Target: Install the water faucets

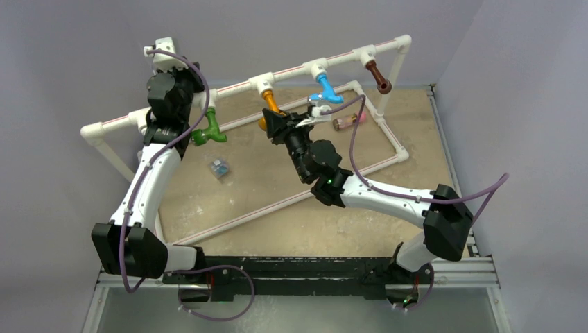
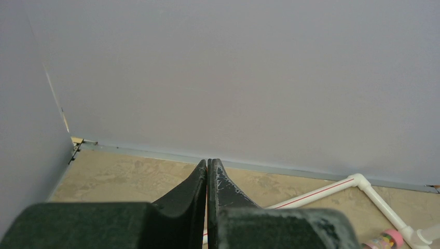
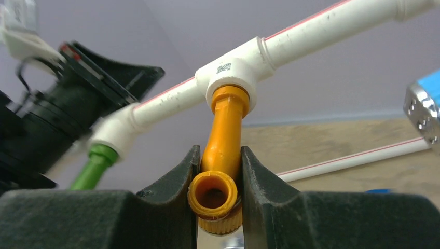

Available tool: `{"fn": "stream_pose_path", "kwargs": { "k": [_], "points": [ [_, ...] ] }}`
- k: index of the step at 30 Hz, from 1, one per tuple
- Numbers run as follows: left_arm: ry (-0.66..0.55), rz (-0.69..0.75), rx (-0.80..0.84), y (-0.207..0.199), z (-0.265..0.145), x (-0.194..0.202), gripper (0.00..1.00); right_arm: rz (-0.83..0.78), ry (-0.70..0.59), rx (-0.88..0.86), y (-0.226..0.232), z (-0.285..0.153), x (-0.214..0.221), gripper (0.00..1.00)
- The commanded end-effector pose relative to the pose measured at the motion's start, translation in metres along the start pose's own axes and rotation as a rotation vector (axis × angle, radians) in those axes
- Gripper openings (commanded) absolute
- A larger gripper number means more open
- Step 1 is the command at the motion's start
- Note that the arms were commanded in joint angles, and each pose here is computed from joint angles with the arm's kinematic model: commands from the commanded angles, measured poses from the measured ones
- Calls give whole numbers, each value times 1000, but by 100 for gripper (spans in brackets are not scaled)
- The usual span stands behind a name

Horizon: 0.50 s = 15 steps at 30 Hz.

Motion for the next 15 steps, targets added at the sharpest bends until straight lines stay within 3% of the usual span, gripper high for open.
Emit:
{"fn": "stream_pose_path", "kwargs": {
  "k": [1, 9, 15],
  "points": [
    [410, 23, 38, -4, -14, 111, 0, 614, -14, -285, 64, -19, -32, 0],
    [411, 21, 40, -4, -14, 112, 0, 1013, -72, -370, 66, -39, -59, 0],
    [411, 21, 40, -4, -14, 112, 0, 1156, -71, -429, 71, -49, -87, 0]
  ]
}}
Point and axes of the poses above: each gripper's point midway between its finger pads, its own z axis out along the fingers, its own y axis along the line the jaws close on, x = y × z, the point moved 5 cm from there along -z, back along the fingers, and after that the axes turned 10 degrees about z, right-handed, at the moved point
